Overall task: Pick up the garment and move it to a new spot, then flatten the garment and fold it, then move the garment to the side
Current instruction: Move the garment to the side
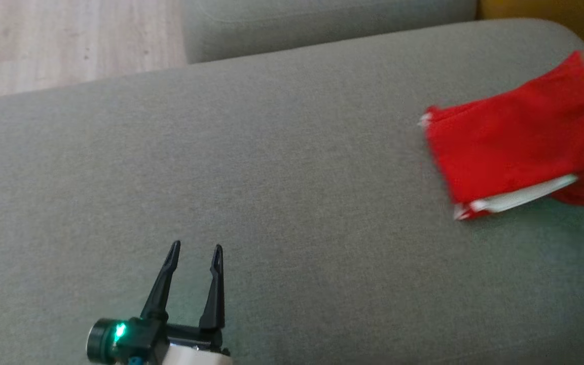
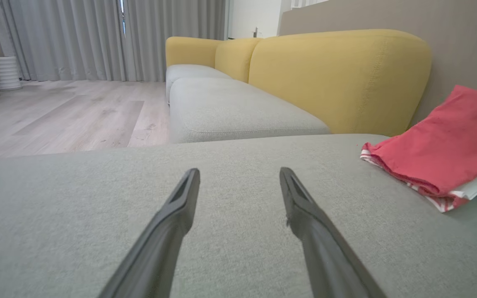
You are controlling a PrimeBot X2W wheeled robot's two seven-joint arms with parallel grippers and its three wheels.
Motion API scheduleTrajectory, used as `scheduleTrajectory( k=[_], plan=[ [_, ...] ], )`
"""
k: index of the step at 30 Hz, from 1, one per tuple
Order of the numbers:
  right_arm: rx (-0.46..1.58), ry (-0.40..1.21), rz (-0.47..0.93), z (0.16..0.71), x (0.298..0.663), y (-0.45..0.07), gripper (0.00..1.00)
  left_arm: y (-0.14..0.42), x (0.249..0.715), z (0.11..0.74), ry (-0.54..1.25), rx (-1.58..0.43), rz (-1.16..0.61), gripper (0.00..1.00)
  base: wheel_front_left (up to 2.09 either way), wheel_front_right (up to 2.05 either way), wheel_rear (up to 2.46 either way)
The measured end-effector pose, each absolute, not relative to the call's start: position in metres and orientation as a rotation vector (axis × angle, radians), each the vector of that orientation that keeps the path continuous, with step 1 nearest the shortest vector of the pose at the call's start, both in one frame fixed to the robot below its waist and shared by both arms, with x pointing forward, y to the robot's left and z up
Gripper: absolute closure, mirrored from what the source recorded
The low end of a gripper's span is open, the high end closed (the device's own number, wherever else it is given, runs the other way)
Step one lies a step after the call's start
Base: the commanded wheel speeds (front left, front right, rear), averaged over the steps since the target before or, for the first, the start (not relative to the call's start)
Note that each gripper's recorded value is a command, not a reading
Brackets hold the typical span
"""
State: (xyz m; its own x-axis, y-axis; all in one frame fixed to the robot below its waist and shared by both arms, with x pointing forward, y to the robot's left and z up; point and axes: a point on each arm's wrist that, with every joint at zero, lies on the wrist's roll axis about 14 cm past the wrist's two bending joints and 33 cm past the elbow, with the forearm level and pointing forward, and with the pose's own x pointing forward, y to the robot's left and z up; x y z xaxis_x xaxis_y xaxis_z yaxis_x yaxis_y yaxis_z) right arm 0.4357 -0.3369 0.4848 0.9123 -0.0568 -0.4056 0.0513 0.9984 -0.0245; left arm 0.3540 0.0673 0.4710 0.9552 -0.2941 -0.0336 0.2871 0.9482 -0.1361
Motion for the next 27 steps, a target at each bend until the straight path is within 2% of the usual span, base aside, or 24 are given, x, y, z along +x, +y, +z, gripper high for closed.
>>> scheduleTrajectory(
  k=[4,5,6,9,12,18,21,27],
  plan=[
    [-0.088,0.414,-0.130,0.502,0.432,-0.379,1.00,0.060,0.360,0.467,0.066,-0.137,-0.316,0.00,0.00,0.00,0.00],
    [-0.107,0.419,-0.144,0.504,0.430,-0.386,0.84,0.059,0.362,0.466,0.067,-0.137,-0.319,0.00,0.00,0.00,0.00],
    [-0.125,0.425,-0.156,0.504,0.428,-0.392,0.00,0.059,0.363,0.467,0.064,-0.137,-0.321,0.00,0.00,0.00,0.00],
    [-0.144,0.388,-0.151,0.510,0.429,-0.387,0.00,0.061,0.361,0.472,0.048,-0.135,-0.315,0.00,0.00,0.00,0.00],
    [-0.110,0.340,-0.090,0.502,0.429,-0.354,0.00,0.064,0.356,0.478,0.031,-0.130,-0.307,0.00,0.00,0.00,0.00],
    [-0.001,0.361,0.057,0.434,0.382,-0.271,0.00,0.084,0.333,0.481,0.020,-0.118,-0.258,0.00,0.00,0.00,0.00],
    [0.022,0.351,0.133,0.419,0.367,-0.232,0.00,0.095,0.326,0.481,0.015,-0.113,-0.224,0.00,0.00,0.00,0.00],
    [0.093,0.154,0.203,0.459,0.368,-0.181,0.00,0.121,0.316,0.491,-0.027,-0.103,-0.138,0.00,0.00,0.00,0.00]
  ],
)
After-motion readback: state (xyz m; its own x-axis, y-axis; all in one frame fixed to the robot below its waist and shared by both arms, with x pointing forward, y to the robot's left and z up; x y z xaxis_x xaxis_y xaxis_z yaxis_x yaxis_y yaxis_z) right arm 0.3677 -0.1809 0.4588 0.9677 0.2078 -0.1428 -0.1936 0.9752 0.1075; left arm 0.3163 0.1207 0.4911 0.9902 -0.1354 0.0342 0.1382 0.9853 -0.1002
